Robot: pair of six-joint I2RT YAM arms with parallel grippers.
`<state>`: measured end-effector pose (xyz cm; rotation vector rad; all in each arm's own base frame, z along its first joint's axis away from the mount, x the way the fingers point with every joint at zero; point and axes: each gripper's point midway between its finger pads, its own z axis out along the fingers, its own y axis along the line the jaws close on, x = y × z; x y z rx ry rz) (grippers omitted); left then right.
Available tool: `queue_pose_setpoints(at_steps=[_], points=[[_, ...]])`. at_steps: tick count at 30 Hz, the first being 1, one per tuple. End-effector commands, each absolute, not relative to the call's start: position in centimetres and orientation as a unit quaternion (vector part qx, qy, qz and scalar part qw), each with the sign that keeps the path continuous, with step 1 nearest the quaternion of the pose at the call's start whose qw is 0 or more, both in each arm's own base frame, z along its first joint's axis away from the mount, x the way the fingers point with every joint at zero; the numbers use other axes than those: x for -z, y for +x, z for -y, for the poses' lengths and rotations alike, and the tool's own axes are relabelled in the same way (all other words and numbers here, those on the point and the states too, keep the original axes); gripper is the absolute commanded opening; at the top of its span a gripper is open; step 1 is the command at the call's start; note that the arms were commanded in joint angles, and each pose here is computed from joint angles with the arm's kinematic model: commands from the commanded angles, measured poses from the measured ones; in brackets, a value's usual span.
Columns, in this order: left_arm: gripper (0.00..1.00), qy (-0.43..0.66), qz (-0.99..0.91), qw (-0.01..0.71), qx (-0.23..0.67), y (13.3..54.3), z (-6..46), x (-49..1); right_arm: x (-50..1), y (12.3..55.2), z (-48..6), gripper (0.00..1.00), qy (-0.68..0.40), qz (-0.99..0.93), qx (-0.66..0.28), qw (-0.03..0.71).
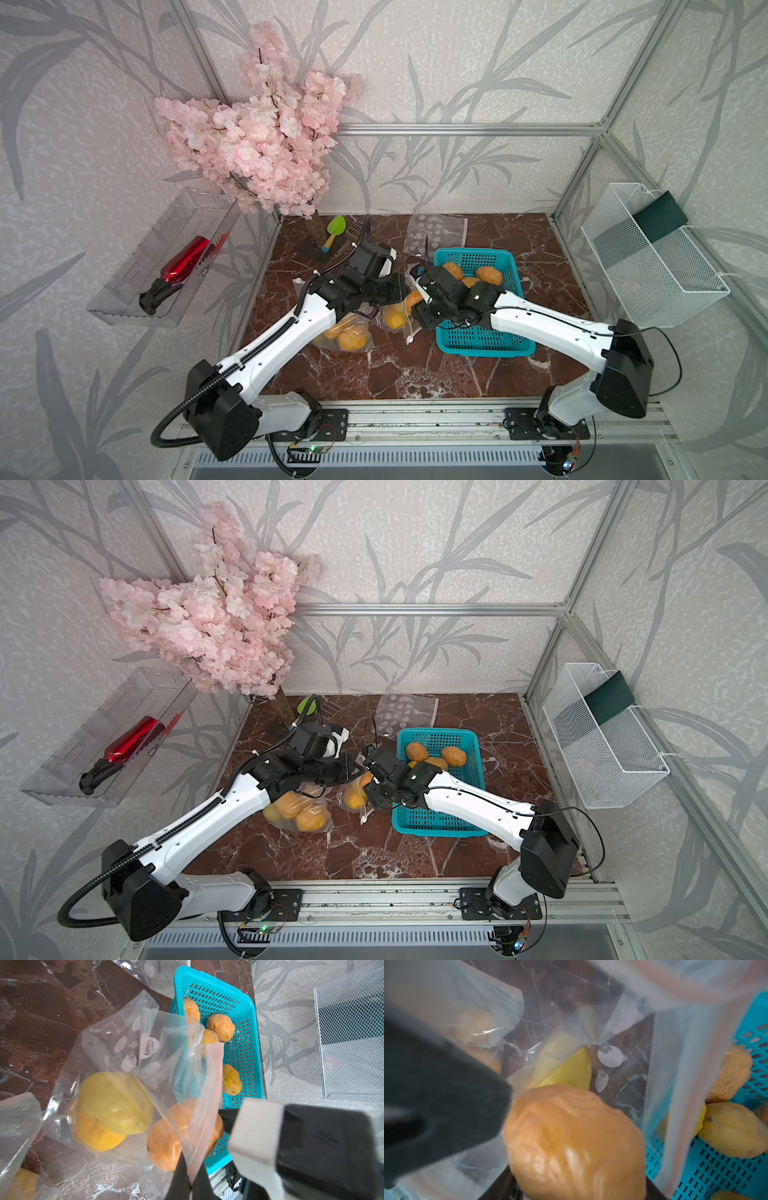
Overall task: Put the potatoes into a zipper bag and zip it
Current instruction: Place the potato into the zipper food storage bag, then pick up the potato from the basket.
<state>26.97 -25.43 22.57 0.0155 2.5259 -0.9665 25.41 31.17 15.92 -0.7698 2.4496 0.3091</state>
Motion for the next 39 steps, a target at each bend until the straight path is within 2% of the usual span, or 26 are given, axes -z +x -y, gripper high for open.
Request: queue_pose_setpoints(at_steps=[1,3,5,11,13,17,22,26,31,33,39], points=[[0.0,0.011,-0.903,0.224,0.366,26.8,25.8,-23.5,-16.6,26.3,-30.3,0.43,-0.263,-0.918,-0.079,0.285],[0.0,0.011,-0.904,0.224,0.365,26.8,25.8,-23.5,-16.5,26.3,-30.2,0.62,-0.261,-0.92,-0.078,0.283],[0.0,0.009,-0.904,0.225,0.363,26.8,25.7,-23.4,-16.9,26.2,-30.3,0.73,-0.261,-0.919,-0.085,0.284],[0.0,0.006,-0.908,0.23,0.35,27.1,25.3,-23.2,-19.3,25.6,-29.3,0.95,-0.249,-0.914,-0.101,0.305],[0.0,0.005,-0.909,0.23,0.349,27.2,25.3,-23.1,-19.9,25.6,-28.9,0.99,-0.243,-0.913,-0.1,0.311],[0.0,0.004,-0.908,0.233,0.347,27.3,25.2,-23.1,-21.7,26.2,-26.5,0.99,-0.212,-0.916,-0.085,0.331],[0.0,0.0,-0.911,0.23,0.342,27.4,25.1,-22.6,-22.9,29.1,-17.8,0.99,-0.067,-0.934,-0.045,0.348],[0.0,0.001,-0.91,0.231,0.344,27.4,25.1,-22.7,-18.4,31.8,-12.7,0.99,0.033,-0.949,-0.037,0.311],[0.0,0.001,-0.909,0.233,0.344,27.2,25.0,-22.7,-12.6,32.3,-10.3,0.84,0.055,-0.981,0.043,0.183],[0.0,0.0,-0.91,0.236,0.341,27.2,24.8,-22.6,-11.2,32.0,-9.3,0.84,0.062,-0.982,0.078,0.162],[0.0,-0.001,-0.91,0.244,0.335,27.2,24.4,-22.9,-8.7,30.6,-9.6,0.85,0.056,-0.987,0.063,0.134]])
